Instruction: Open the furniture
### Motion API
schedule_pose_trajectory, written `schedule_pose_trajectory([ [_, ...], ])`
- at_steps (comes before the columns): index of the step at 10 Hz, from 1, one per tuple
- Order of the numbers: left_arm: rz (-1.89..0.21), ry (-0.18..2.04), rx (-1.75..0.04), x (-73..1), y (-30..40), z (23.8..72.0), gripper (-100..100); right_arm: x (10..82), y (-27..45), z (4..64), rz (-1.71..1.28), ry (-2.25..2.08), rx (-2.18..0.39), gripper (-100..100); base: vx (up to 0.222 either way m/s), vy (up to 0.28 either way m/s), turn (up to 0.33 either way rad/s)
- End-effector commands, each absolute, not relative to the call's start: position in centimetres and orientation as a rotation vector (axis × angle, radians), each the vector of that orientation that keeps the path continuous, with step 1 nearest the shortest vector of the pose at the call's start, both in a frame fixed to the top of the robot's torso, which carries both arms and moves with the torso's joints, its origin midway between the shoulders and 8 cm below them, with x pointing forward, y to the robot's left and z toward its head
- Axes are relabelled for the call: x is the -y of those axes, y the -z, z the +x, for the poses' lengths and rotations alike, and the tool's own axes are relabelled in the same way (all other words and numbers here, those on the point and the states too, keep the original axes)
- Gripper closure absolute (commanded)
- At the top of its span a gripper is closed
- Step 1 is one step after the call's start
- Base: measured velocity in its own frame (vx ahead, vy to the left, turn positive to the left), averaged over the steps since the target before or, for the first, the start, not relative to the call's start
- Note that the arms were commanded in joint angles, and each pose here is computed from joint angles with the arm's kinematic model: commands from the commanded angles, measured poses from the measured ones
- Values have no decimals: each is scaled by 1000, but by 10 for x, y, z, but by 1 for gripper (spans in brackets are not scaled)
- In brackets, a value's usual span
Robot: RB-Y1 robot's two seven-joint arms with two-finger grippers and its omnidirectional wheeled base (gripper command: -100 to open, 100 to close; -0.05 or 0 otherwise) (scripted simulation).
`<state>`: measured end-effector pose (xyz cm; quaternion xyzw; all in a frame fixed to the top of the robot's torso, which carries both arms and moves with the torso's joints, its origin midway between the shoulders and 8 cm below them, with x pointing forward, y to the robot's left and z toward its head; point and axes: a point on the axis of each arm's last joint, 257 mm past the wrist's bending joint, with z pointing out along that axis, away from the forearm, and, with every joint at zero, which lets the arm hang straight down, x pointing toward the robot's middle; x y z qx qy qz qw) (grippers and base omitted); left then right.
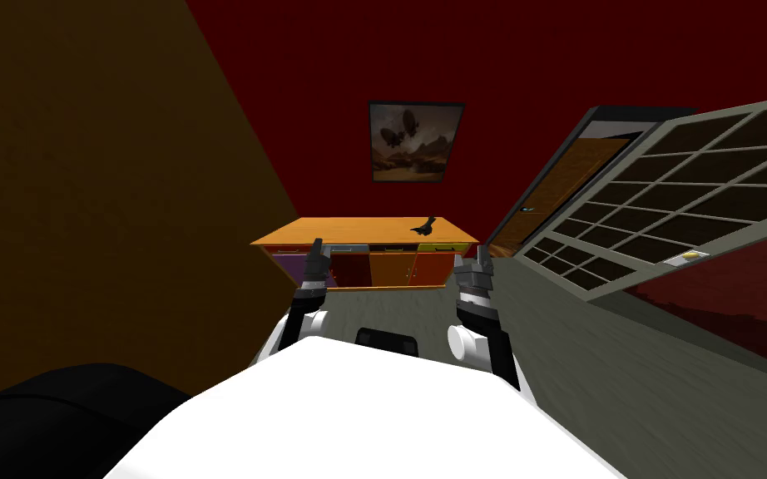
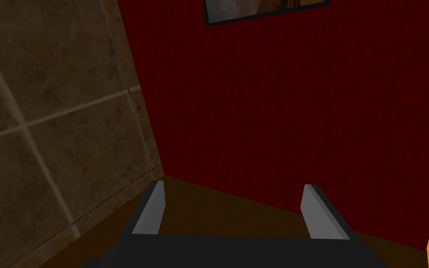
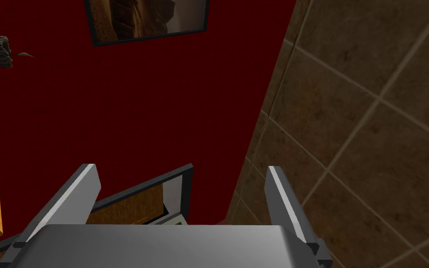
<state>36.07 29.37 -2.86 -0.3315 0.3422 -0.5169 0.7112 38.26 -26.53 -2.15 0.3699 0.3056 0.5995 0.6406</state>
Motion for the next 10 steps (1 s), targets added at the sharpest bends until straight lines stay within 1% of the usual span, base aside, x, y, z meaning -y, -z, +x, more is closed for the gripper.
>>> schedule_pose_trajectory([
  [1, -735, 1146, -759, -294, 29, 361, 0, 265, 21, 383, 843, -1367, -697, 0, 0, 0, 0],
  [9, -735, 1147, -759, -294, 28, 361, 0, 265, 21, 383, 843, -1367, -697, 0, 0, 0, 0],
  [10, -699, 1146, -797, -290, 31, 362, -100, 265, 21, 383, 843, -1367, -697, 0, 20, -11, 4],
])
